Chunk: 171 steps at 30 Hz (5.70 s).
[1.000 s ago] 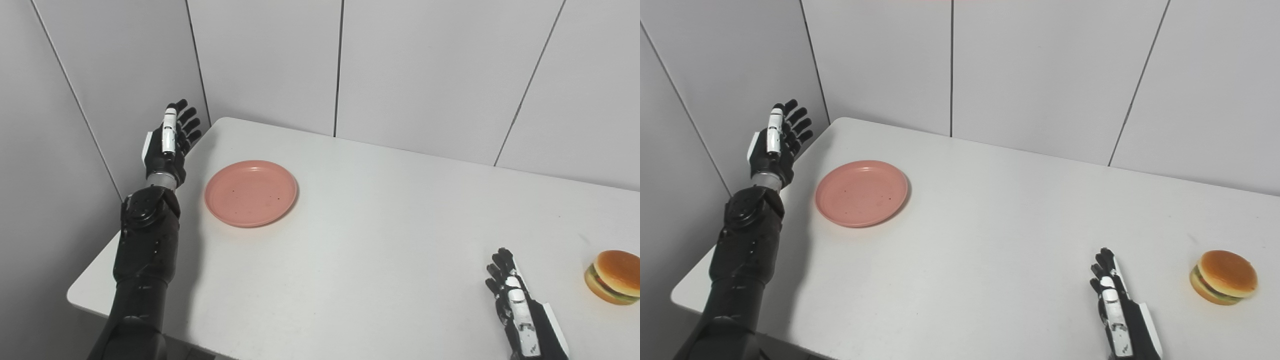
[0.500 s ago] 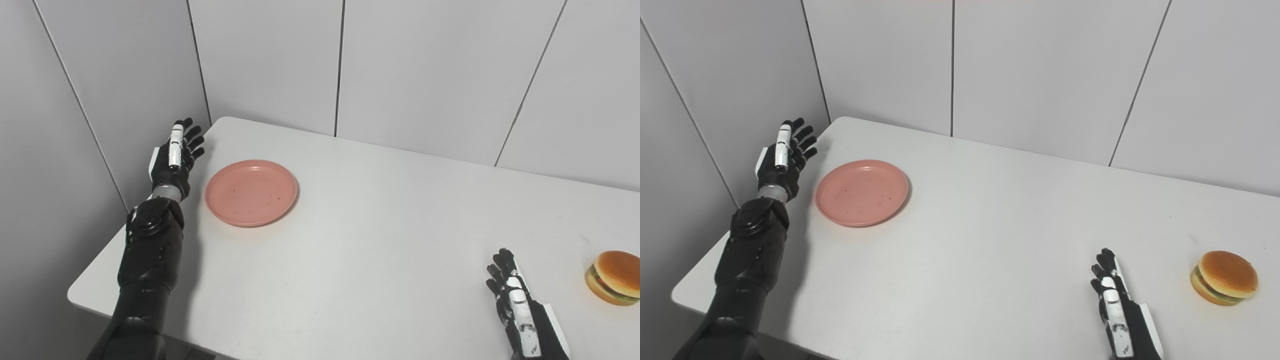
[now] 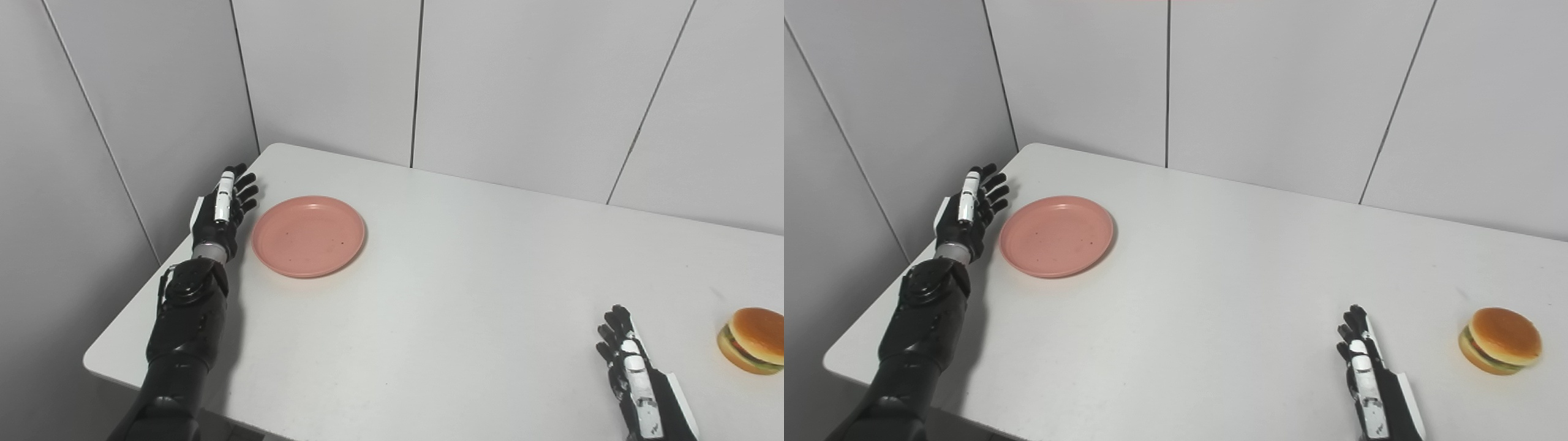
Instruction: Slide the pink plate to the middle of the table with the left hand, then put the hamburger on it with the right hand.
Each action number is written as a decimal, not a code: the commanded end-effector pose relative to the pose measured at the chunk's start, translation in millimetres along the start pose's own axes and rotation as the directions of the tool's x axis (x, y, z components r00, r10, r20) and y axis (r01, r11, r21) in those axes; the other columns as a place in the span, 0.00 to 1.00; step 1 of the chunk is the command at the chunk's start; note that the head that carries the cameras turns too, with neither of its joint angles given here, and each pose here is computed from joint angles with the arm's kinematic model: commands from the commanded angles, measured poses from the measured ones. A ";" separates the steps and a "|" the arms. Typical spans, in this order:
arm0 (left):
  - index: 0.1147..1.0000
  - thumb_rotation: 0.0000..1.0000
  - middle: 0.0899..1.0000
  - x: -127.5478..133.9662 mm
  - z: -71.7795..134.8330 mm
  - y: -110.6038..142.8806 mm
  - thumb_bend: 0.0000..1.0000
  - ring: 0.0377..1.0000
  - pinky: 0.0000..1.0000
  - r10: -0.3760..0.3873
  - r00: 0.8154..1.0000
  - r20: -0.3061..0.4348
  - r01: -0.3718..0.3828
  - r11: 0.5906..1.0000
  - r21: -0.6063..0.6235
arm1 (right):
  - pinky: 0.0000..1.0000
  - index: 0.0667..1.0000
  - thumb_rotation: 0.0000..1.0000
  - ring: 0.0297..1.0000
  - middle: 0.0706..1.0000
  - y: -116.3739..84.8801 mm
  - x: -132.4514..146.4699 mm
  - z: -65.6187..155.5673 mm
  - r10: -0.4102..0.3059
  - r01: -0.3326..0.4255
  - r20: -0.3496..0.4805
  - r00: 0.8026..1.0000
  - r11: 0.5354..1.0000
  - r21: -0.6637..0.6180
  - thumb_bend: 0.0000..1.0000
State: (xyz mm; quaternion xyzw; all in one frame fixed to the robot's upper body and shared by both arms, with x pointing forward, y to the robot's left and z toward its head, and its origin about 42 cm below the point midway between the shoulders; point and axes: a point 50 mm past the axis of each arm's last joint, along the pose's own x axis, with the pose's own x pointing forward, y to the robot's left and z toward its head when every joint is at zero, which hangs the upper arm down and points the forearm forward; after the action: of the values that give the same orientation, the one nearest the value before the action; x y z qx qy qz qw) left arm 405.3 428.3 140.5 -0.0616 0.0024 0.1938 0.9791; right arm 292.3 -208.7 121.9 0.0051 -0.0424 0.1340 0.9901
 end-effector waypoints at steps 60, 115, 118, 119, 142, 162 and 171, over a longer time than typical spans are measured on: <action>0.82 1.00 0.84 -56.2 -46.4 -168.0 0.33 0.84 0.84 -0.361 0.923 -0.132 0.351 0.932 -0.095 | 0.98 0.99 1.00 0.98 0.99 13.1 8.5 16.4 -0.016 0.016 0.050 0.999 1.000 0.000 0.19; 0.87 1.00 0.88 -138.8 -55.6 -236.1 0.34 0.88 0.90 -0.655 0.737 -0.168 0.564 0.732 -0.383 | 0.96 0.97 0.97 0.95 0.96 -37.2 15.7 99.4 -0.168 0.218 0.200 0.965 0.941 -0.258 0.46; 0.87 1.00 0.88 -139.1 -55.8 -234.1 0.34 0.88 0.90 -0.659 0.734 -0.165 0.570 0.730 -0.378 | 0.93 0.95 0.92 0.93 0.94 -49.0 21.8 110.7 -0.198 0.264 0.224 0.954 0.909 -0.322 0.53; 0.87 1.00 0.88 -139.1 -55.7 -233.2 0.34 0.89 0.90 -0.661 0.732 -0.164 0.573 0.728 -0.376 | 0.93 0.95 0.88 0.92 0.94 -51.5 23.5 113.5 -0.202 0.271 0.231 0.952 0.908 -0.321 0.56; 0.91 1.00 0.92 -120.9 -55.5 -191.4 0.32 0.92 0.95 -0.665 0.730 -0.154 0.570 0.718 -0.400 | 0.64 0.92 0.76 0.81 0.90 -118.4 61.2 176.5 -0.275 0.435 0.352 0.895 0.354 -0.828 0.76; 0.94 1.00 0.94 -107.6 -57.4 -174.7 0.30 0.94 0.97 -0.668 0.728 -0.153 0.561 0.709 -0.428 | 0.63 0.97 0.62 0.86 0.98 -144.0 82.1 159.6 -0.428 0.212 0.143 0.893 0.118 -0.970 0.99; 0.93 1.00 0.94 -108.0 -57.9 -173.1 0.31 0.94 0.96 -0.664 0.731 -0.156 0.566 0.718 -0.405 | 0.70 0.98 0.64 0.90 1.00 -150.5 88.6 143.7 -0.432 0.074 0.000 0.902 0.155 -0.985 1.00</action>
State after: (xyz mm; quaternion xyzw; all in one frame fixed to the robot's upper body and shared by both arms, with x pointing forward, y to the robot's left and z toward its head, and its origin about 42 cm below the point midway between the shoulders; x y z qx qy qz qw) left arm 374.2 216.1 116.6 -0.2621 0.0657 -0.1714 0.9474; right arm 395.8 -329.4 245.8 -0.6226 0.0495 -0.0687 0.7779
